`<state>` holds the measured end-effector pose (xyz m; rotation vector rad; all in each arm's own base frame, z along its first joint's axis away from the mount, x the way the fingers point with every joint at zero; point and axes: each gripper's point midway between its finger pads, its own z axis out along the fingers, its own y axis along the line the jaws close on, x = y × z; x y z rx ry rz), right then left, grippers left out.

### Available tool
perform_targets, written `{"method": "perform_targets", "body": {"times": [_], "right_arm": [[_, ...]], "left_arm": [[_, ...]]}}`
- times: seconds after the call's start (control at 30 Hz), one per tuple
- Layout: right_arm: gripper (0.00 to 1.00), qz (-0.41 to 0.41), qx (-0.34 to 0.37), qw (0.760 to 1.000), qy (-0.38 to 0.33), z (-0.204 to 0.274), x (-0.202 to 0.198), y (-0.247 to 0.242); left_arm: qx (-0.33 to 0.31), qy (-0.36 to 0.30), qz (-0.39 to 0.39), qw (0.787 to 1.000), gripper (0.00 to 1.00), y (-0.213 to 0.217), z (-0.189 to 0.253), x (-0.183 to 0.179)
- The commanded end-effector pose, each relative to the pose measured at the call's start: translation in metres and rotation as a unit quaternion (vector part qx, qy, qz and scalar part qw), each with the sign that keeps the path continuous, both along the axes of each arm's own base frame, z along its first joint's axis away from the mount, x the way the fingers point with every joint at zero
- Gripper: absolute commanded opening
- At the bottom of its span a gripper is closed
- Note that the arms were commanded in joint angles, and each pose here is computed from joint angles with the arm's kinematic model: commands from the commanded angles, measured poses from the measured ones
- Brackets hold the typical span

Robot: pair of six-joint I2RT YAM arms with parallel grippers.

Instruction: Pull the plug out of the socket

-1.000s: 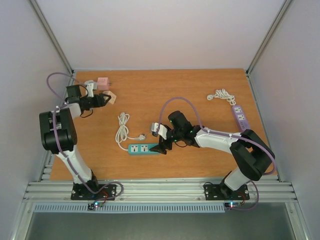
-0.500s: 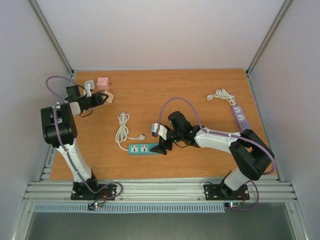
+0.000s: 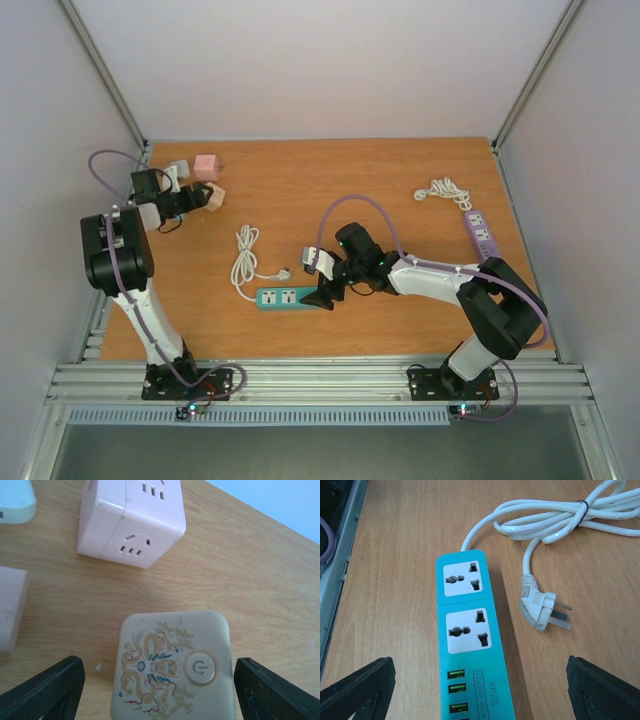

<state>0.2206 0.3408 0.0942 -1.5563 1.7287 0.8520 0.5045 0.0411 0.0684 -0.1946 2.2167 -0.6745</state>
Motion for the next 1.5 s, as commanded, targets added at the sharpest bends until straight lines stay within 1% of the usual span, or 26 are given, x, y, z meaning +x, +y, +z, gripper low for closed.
{"method": "perform_targets", "body": {"times": [0.0,0.2,0.33,0.5,0.57,0.63,0.7,0.87,0.93,0.97,1.1,1.13,1.3,1.47], "right_arm": [[0.94,-0.004,0.007,1.000,0.000,0.003,0.003,0.001],[0.94,-0.004,0.007,1.000,0.000,0.003,0.003,0.001],[0.94,-0.004,0.008,1.000,-0.001,0.004,0.003,0.002],[0.94,-0.005,0.007,1.000,0.000,0.004,0.003,0.001],[0.94,-0.006,0.006,1.000,-0.001,0.004,0.004,0.001],[0.94,-0.011,0.007,1.000,-0.004,0.005,0.007,0.002],[0.94,-0.015,0.008,1.000,-0.003,0.008,0.010,0.005],[0.94,-0.006,0.012,1.000,-0.005,0.016,0.015,0.015],[0.94,0.000,-0.001,1.000,0.001,0.011,0.013,0.019],[0.94,0.004,-0.008,1.000,0.002,0.009,0.011,0.022],[0.94,0.024,-0.029,0.999,-0.004,0.001,0.003,0.034],[0.94,0.031,-0.036,0.999,-0.004,-0.004,-0.002,0.038],[0.93,0.046,-0.077,0.996,-0.021,-0.026,-0.011,0.050],[0.92,0.047,-0.111,0.992,-0.035,-0.048,-0.010,0.058]], "left_arm": [[0.037,-0.046,0.012,0.998,0.83,0.011,0.033,0.010],[0.071,-0.041,0.031,0.996,0.79,0.022,0.037,0.009],[0.087,-0.036,0.036,0.995,0.72,0.026,0.036,0.009],[0.106,-0.060,0.019,0.992,0.64,0.023,0.048,0.007],[0.118,-0.063,0.021,0.991,0.64,0.025,0.053,0.006],[0.138,-0.071,0.017,0.988,0.66,0.026,0.059,0.004],[0.144,-0.083,0.010,0.986,0.70,0.024,0.068,0.000],[0.147,-0.114,-0.023,0.982,0.86,0.007,0.097,-0.014],[0.152,-0.125,-0.035,0.980,0.97,0.001,0.108,-0.022],[0.153,-0.129,-0.040,0.979,0.99,-0.002,0.112,-0.026],[0.165,-0.155,-0.051,0.973,1.00,-0.010,0.132,-0.043],[0.161,-0.149,-0.056,0.974,1.00,-0.013,0.131,-0.050],[0.151,-0.173,-0.069,0.971,1.00,-0.025,0.147,-0.071],[0.146,-0.184,-0.079,0.969,1.00,-0.031,0.154,-0.075]]}}
